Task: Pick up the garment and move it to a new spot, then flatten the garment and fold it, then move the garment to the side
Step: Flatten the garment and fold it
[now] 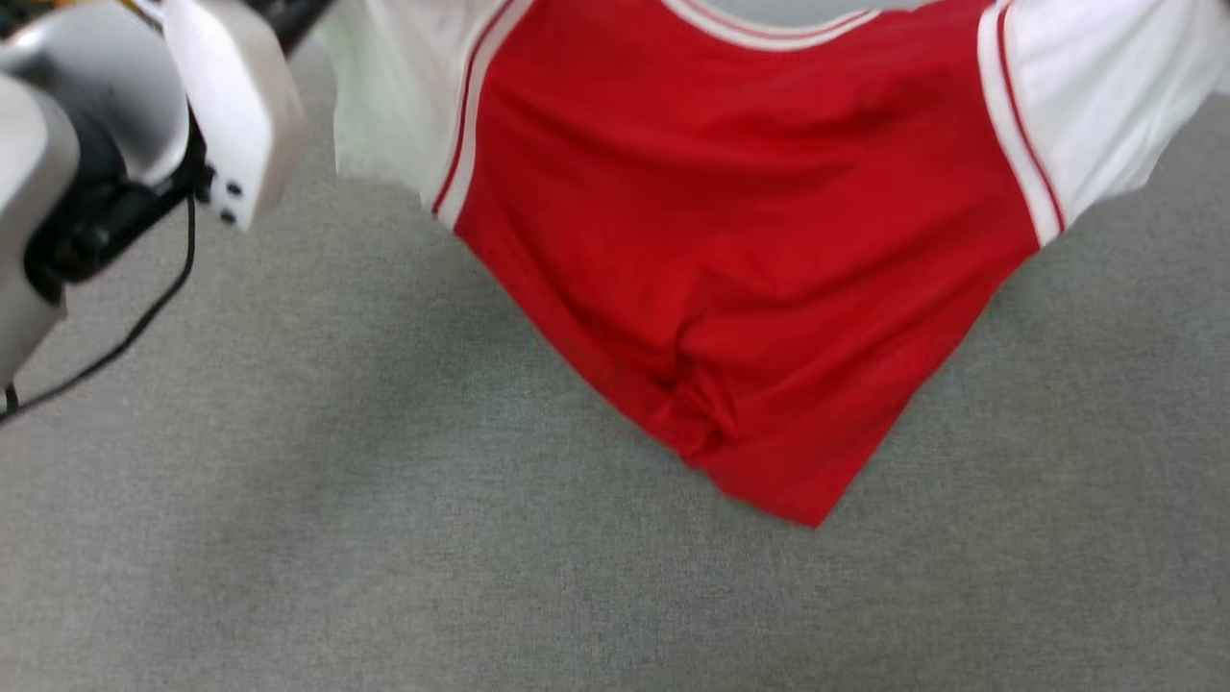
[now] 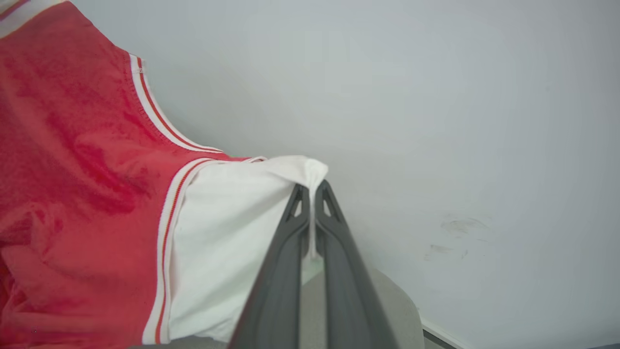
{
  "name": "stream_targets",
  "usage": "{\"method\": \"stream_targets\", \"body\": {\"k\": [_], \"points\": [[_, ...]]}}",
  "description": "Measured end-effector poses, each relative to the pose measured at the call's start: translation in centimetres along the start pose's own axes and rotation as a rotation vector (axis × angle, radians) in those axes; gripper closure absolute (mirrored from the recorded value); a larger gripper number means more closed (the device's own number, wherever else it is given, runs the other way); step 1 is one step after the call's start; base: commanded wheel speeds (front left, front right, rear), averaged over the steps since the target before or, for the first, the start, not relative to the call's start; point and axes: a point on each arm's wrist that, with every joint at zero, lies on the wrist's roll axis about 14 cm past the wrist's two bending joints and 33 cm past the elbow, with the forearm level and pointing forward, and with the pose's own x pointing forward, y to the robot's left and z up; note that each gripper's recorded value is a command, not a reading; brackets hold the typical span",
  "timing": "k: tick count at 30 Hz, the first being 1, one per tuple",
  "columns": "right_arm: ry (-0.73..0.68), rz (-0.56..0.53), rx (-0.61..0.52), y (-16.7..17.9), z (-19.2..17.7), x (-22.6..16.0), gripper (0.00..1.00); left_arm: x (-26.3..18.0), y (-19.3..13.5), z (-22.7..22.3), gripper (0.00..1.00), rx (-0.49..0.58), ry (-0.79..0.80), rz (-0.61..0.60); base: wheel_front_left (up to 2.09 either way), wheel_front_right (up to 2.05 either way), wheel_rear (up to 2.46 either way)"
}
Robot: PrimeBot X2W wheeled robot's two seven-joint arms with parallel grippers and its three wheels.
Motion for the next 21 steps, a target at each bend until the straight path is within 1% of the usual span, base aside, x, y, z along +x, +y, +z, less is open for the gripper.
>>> {"method": "stream_targets", "body": {"k": [8,13,15,21], "points": [[-0.087,-0.083,-0.093,-2.5,5.1,4.5,1.0,3.9,3.6,5.2,1.0,0.04,-0.173,0.081,0.0,0.0,0.0],[-0.132,-0.143,-0.123,-4.3,7.0,8.4,1.0,6.7,6.8,6.8,1.0,0.053,-0.246,0.149,0.0,0.0,0.0],[-0.155,-0.167,-0.137,-5.1,7.8,9.7,1.0,7.9,7.6,7.2,1.0,0.061,-0.267,0.159,0.0,0.0,0.0],[-0.25,-0.236,-0.206,-6.9,11.4,12.7,1.0,10.0,10.9,8.8,1.0,0.071,-0.357,0.225,0.0,0.0,0.0]]}}
